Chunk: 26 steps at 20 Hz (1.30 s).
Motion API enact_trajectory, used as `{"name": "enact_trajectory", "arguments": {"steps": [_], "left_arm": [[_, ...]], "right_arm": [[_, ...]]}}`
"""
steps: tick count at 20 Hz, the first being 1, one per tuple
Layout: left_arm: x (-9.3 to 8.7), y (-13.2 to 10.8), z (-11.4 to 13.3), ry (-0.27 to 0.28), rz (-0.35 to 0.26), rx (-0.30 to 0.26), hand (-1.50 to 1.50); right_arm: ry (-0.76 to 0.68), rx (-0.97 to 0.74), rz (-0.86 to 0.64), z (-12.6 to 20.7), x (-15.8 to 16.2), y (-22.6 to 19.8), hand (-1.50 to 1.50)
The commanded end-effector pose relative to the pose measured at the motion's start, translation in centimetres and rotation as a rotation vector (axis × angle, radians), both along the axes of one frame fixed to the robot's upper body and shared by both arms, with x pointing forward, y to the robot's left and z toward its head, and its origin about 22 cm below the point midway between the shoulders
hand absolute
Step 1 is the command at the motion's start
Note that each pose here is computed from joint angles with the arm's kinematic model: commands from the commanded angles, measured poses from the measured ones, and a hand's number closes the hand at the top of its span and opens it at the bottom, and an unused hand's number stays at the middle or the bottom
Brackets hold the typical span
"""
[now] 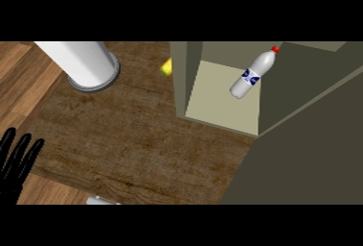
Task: Pick up the bottled water, place it into the cabinet and close the cabinet
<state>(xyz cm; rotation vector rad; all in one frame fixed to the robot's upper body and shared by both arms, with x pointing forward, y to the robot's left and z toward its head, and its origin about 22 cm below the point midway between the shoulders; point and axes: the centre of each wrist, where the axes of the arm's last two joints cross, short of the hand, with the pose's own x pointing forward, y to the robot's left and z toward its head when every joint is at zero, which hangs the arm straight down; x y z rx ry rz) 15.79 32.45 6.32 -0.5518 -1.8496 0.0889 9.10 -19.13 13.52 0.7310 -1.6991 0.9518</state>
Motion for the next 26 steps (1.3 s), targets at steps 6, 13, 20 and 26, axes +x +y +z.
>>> {"name": "enact_trajectory", "arguments": {"steps": [6,13,20,26], "left_arm": [[0.4,1.0,0.5,-0.001,0.002,0.021,-1.5],[0.1,1.4,0.0,0.009,-0.001,0.008,-1.5],[0.7,1.8,0.8,-0.032,-0.004,0.01,-1.5],[1.1,2.1,1.1,-0.043,-0.004,0.015,-1.5]], "right_arm": [[-0.055,-0.104,0.185,1.0,0.6,2.7,1.5],[-0.055,-0.091,0.175,1.0,1.5,3.0,1.5],[0.055,-0.011,0.229,-0.3,1.7,3.5,1.5],[0.116,0.065,0.265,-1.0,2.4,3.7,1.5]]}}
